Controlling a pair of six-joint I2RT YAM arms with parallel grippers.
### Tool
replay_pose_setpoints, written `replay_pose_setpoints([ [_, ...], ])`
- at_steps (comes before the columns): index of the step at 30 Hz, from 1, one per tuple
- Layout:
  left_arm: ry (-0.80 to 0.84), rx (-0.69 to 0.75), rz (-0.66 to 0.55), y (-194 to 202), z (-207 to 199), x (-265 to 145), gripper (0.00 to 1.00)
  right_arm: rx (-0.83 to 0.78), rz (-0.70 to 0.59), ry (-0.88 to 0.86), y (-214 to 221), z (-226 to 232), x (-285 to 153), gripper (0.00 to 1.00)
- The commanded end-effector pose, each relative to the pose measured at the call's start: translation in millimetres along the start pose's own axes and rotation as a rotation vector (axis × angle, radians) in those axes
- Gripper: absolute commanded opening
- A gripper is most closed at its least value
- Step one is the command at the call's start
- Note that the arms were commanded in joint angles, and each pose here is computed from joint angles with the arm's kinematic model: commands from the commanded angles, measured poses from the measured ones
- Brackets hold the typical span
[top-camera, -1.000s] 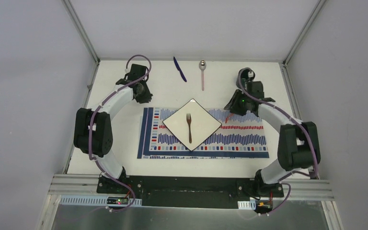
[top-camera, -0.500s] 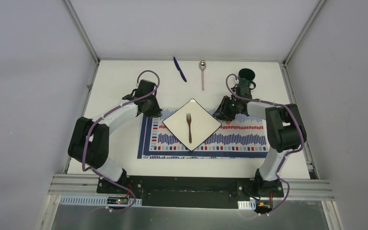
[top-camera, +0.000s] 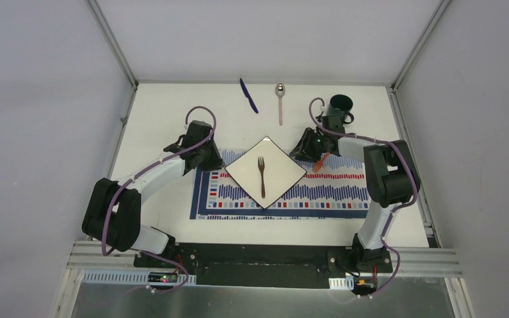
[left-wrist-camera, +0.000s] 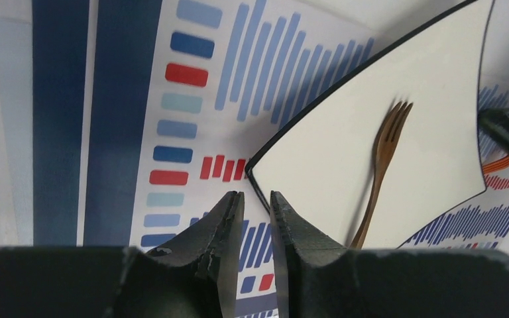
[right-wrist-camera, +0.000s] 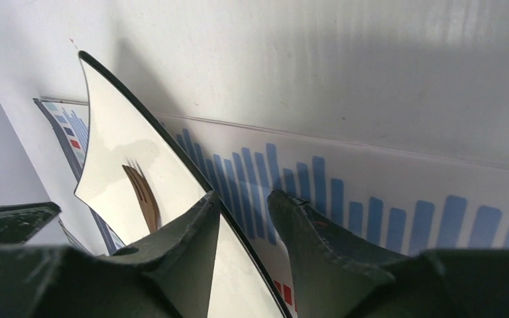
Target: Set the dinner table for one person
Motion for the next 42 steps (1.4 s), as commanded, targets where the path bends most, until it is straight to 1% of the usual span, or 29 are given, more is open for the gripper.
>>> replay_pose_setpoints([
  [1,0.056,-0.024,-0.031,7,-11,-10,0.24,-0.03,-0.038,-0.057,-15,24,-3,0.44],
  [7,0.079,-0.047,-0.022,20,-12,-12,0.25,-0.027,-0.04,-0.082,-19,31,-1,0.44],
  [12,0.07,-0.051,-0.012,22,-11,-1,0.24,-0.04,-0.006,-0.097,-13,33,4,0.44],
  [22,0.057,-0.071,0.003,27,-11,26,0.23,-0.051,0.016,-0.114,-8,36,8,0.43],
  [32,0.094,-0.112,0.021,38,-14,45,0.22,-0.06,0.038,-0.128,-3,39,13,0.42],
  [34,0.094,-0.116,0.031,41,-14,46,0.22,-0.068,0.05,-0.135,0,40,14,0.38],
  [35,0.095,-0.115,0.032,41,-15,46,0.22,-0.07,0.058,-0.141,1,40,14,0.33],
  [37,0.094,-0.113,0.032,42,-16,47,0.22,-0.076,0.08,-0.155,5,42,16,0.19],
  [38,0.096,-0.112,0.033,41,-17,47,0.21,-0.076,0.088,-0.157,7,42,17,0.14],
  [41,0.099,-0.106,0.041,42,-19,50,0.2,-0.082,0.102,-0.166,12,45,17,0.05],
  [42,0.101,-0.104,0.043,42,-20,50,0.2,-0.085,0.1,-0.165,12,46,16,0.0],
])
Point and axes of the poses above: each gripper's point midway between its finger pads, its own x axis out along the fingers, its own z axis along the line the jaws close on, y = z × x, the point moved 3 cm from there along -x, back along the fingers, and after that the axes turned 6 degrees about x, right-handed, at the moved point
